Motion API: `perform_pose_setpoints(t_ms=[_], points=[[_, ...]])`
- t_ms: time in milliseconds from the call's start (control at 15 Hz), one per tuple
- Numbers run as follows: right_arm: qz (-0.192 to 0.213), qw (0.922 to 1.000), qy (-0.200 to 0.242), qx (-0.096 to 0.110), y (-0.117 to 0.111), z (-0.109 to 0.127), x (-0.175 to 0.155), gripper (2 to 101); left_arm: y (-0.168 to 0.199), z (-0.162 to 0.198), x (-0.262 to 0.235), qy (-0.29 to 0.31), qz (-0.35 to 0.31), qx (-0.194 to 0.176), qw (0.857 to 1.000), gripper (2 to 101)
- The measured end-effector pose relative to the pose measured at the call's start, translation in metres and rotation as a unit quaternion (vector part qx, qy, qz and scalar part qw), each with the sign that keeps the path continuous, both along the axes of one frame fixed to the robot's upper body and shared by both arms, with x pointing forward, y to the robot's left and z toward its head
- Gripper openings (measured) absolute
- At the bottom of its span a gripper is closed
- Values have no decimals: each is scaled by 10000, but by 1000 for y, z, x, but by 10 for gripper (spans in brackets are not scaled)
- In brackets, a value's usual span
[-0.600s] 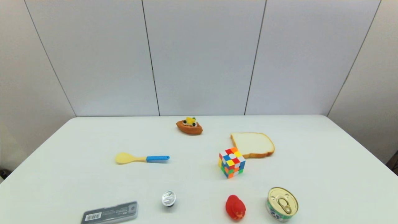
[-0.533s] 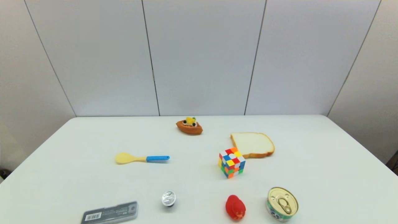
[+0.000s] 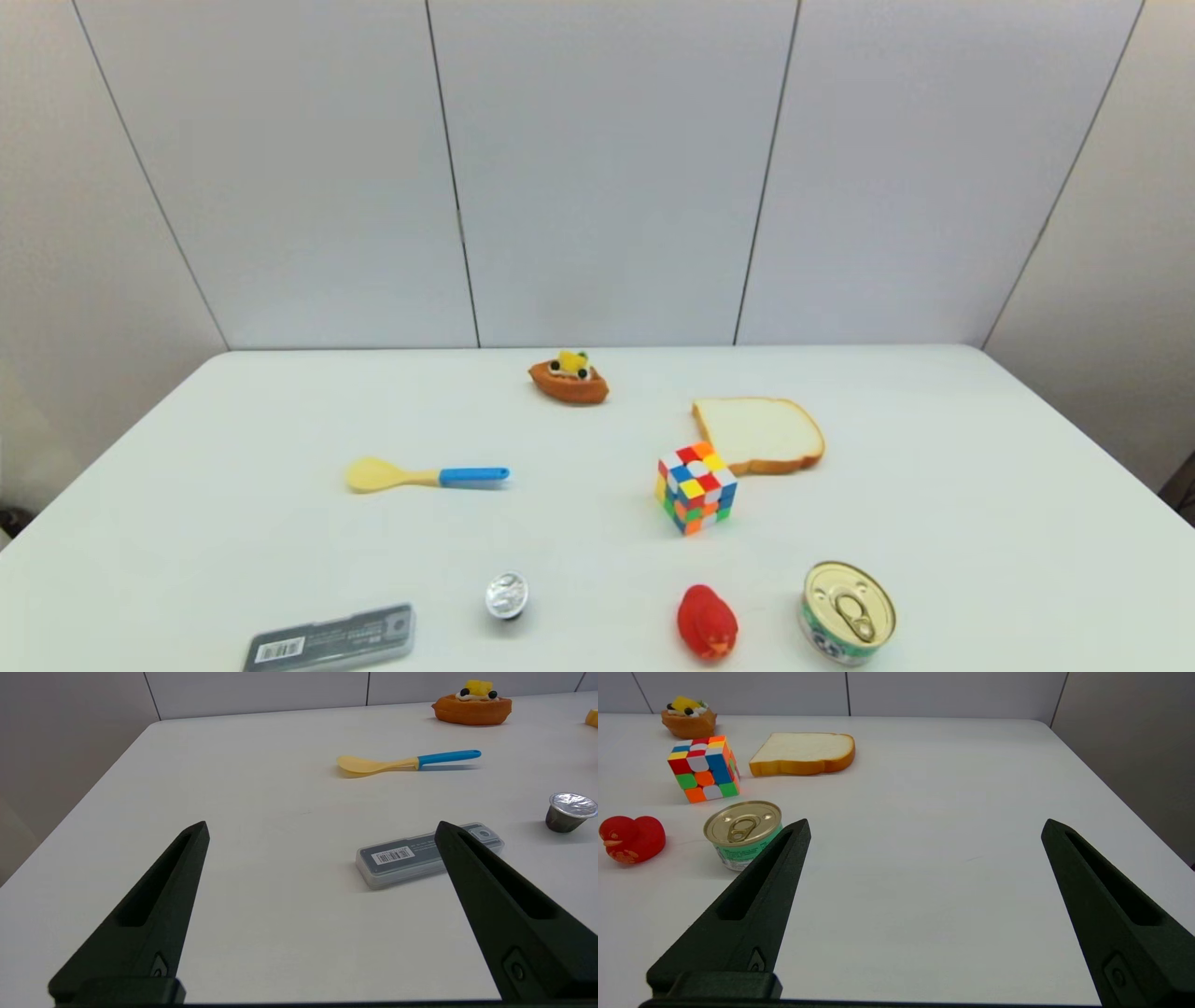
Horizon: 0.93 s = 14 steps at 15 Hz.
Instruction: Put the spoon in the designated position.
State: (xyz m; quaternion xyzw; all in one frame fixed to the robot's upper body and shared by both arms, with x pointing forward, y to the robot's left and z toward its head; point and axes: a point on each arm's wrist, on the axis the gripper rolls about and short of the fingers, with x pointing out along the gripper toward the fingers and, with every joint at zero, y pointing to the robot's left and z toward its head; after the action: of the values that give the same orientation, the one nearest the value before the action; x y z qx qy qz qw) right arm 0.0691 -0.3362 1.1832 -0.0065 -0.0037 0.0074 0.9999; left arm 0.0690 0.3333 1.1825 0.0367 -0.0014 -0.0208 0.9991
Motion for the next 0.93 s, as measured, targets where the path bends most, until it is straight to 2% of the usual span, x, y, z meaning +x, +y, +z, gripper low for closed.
perform_pose_setpoints(t_ms=[600, 933], points=[[-1, 10000, -2, 0, 0, 0, 0, 980, 0, 0, 0, 26, 10, -82, 10000, 979], [0, 10000, 0, 0, 0, 0, 0, 980, 0, 37, 3, 23, 81, 232, 9997, 979]])
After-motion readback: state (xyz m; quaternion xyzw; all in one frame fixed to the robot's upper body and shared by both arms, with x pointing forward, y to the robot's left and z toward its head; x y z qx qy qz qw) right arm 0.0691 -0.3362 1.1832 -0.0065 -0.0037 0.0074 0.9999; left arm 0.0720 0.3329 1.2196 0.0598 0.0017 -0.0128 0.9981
